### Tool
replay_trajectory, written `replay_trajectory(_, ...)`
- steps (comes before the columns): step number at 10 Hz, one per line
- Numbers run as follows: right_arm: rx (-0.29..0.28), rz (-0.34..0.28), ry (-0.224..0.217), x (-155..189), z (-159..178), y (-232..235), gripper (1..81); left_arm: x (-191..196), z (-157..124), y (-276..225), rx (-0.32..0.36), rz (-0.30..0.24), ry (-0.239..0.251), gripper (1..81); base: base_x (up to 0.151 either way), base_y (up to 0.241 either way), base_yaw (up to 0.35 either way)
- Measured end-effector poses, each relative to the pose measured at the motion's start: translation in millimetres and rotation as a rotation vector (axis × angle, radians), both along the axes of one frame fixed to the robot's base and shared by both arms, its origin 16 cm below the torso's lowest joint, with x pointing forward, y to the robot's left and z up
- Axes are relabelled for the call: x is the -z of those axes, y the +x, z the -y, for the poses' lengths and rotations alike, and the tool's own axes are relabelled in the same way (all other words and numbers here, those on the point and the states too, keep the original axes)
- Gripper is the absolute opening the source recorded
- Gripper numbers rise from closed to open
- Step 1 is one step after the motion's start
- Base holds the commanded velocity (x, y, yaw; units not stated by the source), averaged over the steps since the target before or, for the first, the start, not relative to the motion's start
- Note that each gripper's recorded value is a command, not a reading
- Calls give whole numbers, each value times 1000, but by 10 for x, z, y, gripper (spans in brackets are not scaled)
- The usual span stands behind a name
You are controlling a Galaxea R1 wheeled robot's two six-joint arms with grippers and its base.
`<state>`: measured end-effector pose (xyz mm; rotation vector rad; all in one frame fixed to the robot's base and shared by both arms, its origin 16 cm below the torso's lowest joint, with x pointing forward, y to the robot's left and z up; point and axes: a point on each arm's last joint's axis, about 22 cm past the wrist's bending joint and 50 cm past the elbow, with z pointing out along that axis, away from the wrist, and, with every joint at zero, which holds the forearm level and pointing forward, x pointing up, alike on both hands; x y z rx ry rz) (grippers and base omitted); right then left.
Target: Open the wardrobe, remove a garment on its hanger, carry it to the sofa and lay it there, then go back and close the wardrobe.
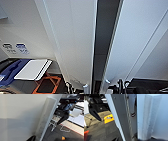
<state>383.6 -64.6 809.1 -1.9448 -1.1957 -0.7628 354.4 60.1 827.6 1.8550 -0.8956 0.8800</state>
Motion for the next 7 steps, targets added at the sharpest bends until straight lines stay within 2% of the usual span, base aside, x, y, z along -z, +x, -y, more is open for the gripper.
replay_trajectory(3,-14,9,-20,4,84,-122,811,6,-86,-93,-16,-2,-20,811,0,0,0)
replay_trajectory(7,-14,7,-6,7,151,-222,811,8,-133,-177,-22,-1,-34,811,0,0,0)
